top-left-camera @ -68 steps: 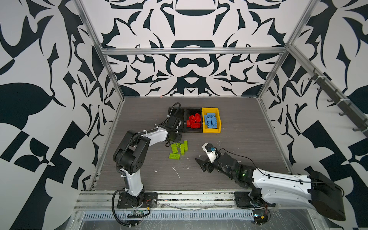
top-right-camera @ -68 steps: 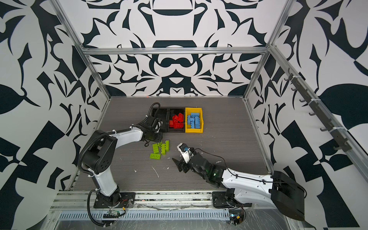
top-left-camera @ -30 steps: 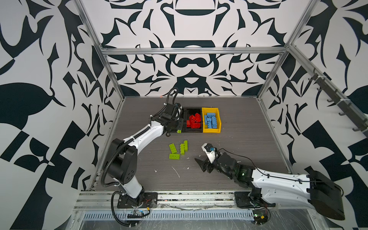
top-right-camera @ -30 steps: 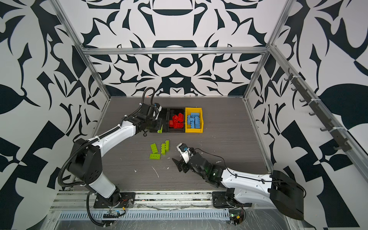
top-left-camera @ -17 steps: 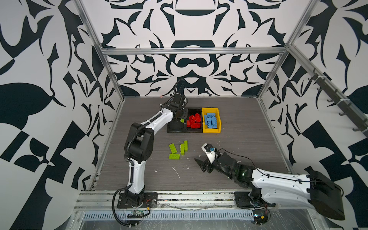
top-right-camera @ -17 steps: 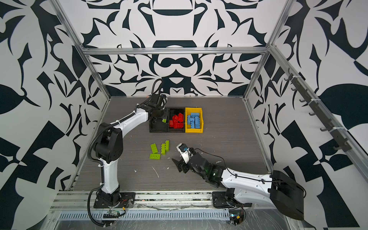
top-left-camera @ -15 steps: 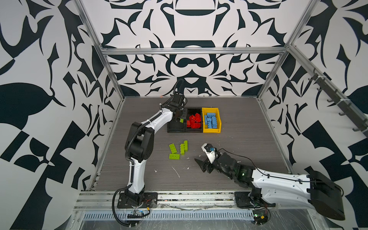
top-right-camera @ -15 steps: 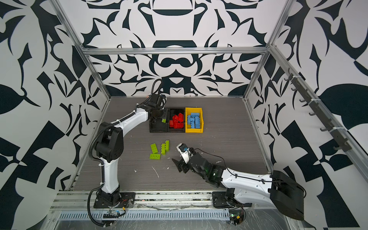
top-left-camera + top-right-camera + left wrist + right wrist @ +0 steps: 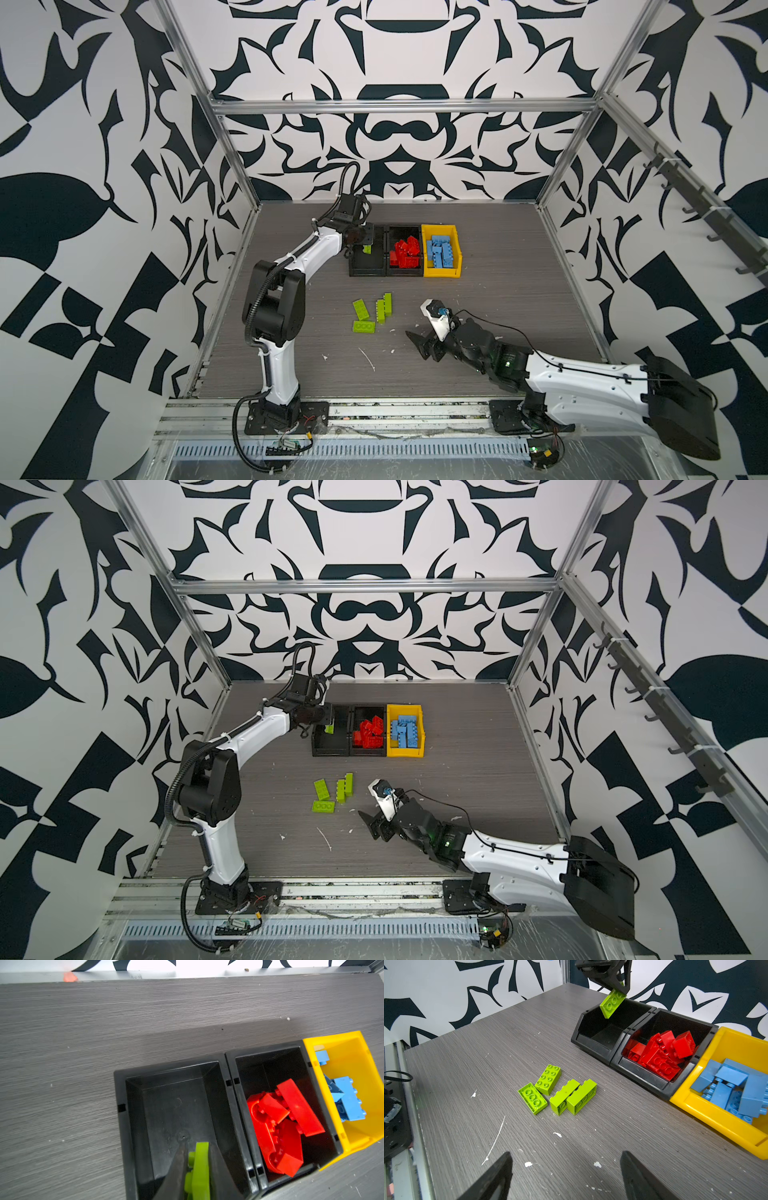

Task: Sort the legos into containers by color
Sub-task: 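Lift the green brick with the left gripper and drop it into the empty black bin, then move the left gripper back down onto the next lime-green brick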

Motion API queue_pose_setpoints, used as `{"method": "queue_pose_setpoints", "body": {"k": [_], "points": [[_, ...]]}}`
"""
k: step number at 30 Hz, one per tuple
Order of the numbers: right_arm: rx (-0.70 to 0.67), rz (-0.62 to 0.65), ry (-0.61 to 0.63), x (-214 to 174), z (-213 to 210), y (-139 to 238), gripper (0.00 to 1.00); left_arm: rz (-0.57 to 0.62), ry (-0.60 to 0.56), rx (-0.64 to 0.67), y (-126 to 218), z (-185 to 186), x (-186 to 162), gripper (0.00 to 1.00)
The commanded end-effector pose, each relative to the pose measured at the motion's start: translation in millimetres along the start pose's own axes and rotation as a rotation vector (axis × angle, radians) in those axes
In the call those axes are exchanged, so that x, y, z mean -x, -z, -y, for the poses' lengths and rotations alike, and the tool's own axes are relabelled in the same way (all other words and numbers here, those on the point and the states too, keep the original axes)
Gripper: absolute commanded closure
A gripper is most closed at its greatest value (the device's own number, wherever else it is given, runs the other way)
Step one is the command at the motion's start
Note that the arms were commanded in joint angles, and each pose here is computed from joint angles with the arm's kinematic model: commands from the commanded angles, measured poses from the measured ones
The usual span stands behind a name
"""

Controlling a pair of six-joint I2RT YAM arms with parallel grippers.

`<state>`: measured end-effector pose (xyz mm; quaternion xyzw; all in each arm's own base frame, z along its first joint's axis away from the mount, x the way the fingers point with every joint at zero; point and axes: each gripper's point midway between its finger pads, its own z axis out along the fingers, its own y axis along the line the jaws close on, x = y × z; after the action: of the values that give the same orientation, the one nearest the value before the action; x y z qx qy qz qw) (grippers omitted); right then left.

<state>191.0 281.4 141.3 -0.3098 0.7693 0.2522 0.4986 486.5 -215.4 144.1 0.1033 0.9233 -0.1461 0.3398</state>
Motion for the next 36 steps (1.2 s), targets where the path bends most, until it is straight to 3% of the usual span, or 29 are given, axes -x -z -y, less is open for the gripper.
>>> {"method": "queue_pose_setpoints", "body": {"k": [1, 12, 15, 17, 19, 24, 27, 31, 36], "points": [[0.009, 0.064, -0.007, 24.6, -3.9, 1.0, 0.16, -0.013, -0.014, -0.005, -13.7, 1.5, -3.2, 0.85], [0.018, 0.064, -0.009, 25.2, -5.4, 1.2, 0.16, -0.040, -0.027, 0.038, -32.0, -8.6, -10.4, 0.84], [0.020, 0.063, -0.009, 25.0, -5.7, 1.0, 0.16, -0.043, -0.032, 0.044, -32.9, -9.7, -11.9, 0.69], [0.020, 0.062, -0.008, 25.0, -6.1, 0.3, 0.16, -0.042, -0.030, 0.044, -30.5, -9.4, -10.8, 0.51], [0.020, 0.057, -0.008, 24.1, -6.3, -0.5, 0.16, -0.034, -0.028, 0.041, -24.2, -7.6, -7.4, 0.39], [0.020, 0.059, -0.009, 25.0, -6.4, -0.1, 0.16, -0.011, -0.016, 0.064, 11.2, -6.9, -3.2, 0.36], [0.015, 0.065, -0.009, 26.0, -5.0, 1.4, 0.16, -0.011, 0.001, 0.089, 38.7, -6.9, -22.3, 0.37], [0.005, 0.066, -0.005, 25.2, -3.1, 1.9, 0.16, -0.066, 0.031, 0.076, 63.7, 0.4, -74.9, 0.37], [0.003, 0.064, 0.000, 25.2, -2.8, 2.1, 0.16, -0.136, 0.065, 0.060, 73.0, 4.6, -137.5, 0.38]]}}
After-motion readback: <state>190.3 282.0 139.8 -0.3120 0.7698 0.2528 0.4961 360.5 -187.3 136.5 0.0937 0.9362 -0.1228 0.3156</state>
